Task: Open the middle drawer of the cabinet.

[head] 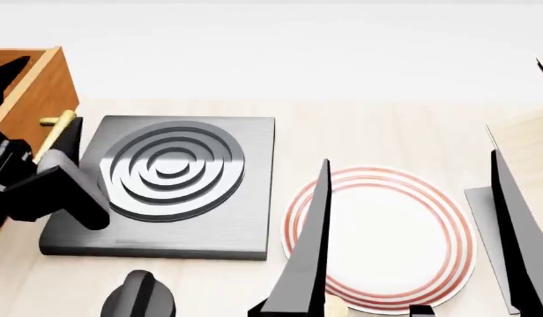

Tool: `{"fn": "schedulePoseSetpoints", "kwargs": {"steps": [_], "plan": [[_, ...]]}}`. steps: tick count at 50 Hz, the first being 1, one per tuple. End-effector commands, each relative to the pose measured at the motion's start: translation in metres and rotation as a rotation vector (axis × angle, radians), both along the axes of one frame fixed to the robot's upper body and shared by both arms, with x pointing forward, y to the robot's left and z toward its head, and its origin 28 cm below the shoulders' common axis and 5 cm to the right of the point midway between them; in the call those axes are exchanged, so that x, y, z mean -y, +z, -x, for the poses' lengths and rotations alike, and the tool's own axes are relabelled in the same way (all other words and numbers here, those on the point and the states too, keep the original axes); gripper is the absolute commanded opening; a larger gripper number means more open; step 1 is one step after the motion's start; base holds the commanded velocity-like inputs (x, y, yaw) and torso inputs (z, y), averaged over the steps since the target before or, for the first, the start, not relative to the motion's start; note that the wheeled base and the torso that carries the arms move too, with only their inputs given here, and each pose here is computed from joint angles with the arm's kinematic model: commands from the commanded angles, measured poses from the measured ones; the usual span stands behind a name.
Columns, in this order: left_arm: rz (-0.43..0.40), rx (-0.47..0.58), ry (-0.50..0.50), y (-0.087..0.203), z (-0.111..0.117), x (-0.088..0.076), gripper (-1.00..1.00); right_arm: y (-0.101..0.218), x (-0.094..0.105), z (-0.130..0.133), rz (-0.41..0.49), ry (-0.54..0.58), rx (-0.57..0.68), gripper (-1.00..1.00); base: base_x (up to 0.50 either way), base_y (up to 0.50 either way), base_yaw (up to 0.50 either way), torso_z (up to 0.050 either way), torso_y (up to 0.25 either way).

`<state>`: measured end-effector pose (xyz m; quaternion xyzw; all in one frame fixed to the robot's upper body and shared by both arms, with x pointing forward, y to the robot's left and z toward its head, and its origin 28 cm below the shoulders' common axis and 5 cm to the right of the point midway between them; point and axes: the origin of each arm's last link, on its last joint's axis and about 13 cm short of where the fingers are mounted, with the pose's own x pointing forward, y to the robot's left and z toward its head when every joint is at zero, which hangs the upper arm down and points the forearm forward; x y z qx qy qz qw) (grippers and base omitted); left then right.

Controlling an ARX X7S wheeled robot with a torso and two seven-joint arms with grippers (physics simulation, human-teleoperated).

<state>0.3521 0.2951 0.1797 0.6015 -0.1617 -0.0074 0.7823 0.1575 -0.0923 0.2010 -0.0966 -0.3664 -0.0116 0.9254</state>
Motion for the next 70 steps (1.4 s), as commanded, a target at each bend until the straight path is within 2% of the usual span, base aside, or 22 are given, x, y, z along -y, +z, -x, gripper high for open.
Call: {"fn": "schedulePoseSetpoints", "kwargs": {"steps": [1,7,13,14,18,19,24,30,38,39,42,43,45,46,53,58,70], "plan": [[0.143,0.026,-0.030,0.029,0.013,0.007,1.00,0.001,0.000,-0.001,0.000,0.000,0.001,1.00,0.00,0.00,0.00,0.000,0.000],[0.251,-0.021,-0.035,0.047,0.019,0.008,1.00,0.000,0.000,-0.001,0.001,0.001,0.001,1.00,0.00,0.00,0.00,0.000,0.000],[0.319,-0.054,-0.038,0.066,0.021,0.009,1.00,0.000,0.000,0.000,0.001,0.001,0.002,1.00,0.00,0.00,0.00,0.000,0.000],[0.358,-0.083,-0.035,0.068,0.021,0.009,1.00,0.000,0.000,0.000,0.001,0.001,0.002,1.00,0.00,0.00,0.00,0.000,0.000],[0.381,-0.110,-0.027,0.074,0.020,0.008,1.00,0.000,0.000,0.000,0.002,0.002,0.002,1.00,0.00,0.00,0.00,0.000,0.000],[0.410,-0.137,-0.022,0.077,0.020,0.008,1.00,0.000,0.000,0.000,0.001,0.001,0.003,1.00,0.00,0.00,0.00,0.000,0.000],[0.427,-0.160,-0.007,0.081,0.017,0.006,1.00,0.000,0.000,0.000,0.002,0.001,0.002,1.00,0.00,0.00,0.00,0.000,0.000],[0.497,-0.246,0.013,0.086,0.013,0.003,1.00,0.000,0.000,0.000,0.002,0.002,0.002,1.00,0.00,0.00,0.00,0.000,0.000],[0.633,-0.384,0.045,0.088,0.005,-0.001,1.00,0.001,-0.001,0.000,0.003,0.003,0.003,1.00,0.00,0.00,0.00,0.000,0.000],[0.670,-0.415,0.048,0.090,0.004,-0.001,1.00,0.000,-0.001,0.000,0.003,0.002,0.003,1.00,0.00,0.00,0.00,0.000,0.000],[0.696,-0.443,0.040,0.092,0.003,-0.001,1.00,0.000,0.000,0.000,0.003,0.001,0.003,1.00,0.00,0.00,0.00,0.000,0.000],[0.734,-0.470,0.036,0.094,0.004,0.000,1.00,0.000,0.000,0.000,0.004,0.001,0.002,1.00,0.00,0.00,0.00,0.000,0.000],[0.756,-0.484,0.028,0.095,0.005,0.001,1.00,0.000,0.000,0.000,0.004,0.001,0.003,1.00,0.00,0.00,0.00,0.000,0.000],[0.799,-0.522,0.016,0.097,0.007,0.002,1.00,0.000,0.000,0.000,0.003,0.002,0.003,1.00,0.00,0.00,0.00,0.000,0.000],[0.901,-0.587,0.012,0.103,0.007,0.003,1.00,0.000,-0.001,0.000,0.004,0.002,0.002,1.00,0.00,0.00,0.00,0.000,0.000],[0.920,-0.590,0.027,0.105,0.005,0.002,1.00,0.000,-0.001,0.000,0.003,0.002,0.001,1.00,0.00,0.00,0.00,0.000,0.000],[0.942,-0.570,0.154,0.105,-0.004,0.000,1.00,-0.001,0.000,-0.001,0.001,0.008,0.002,1.00,0.00,0.00,0.00,0.000,0.000]]}}
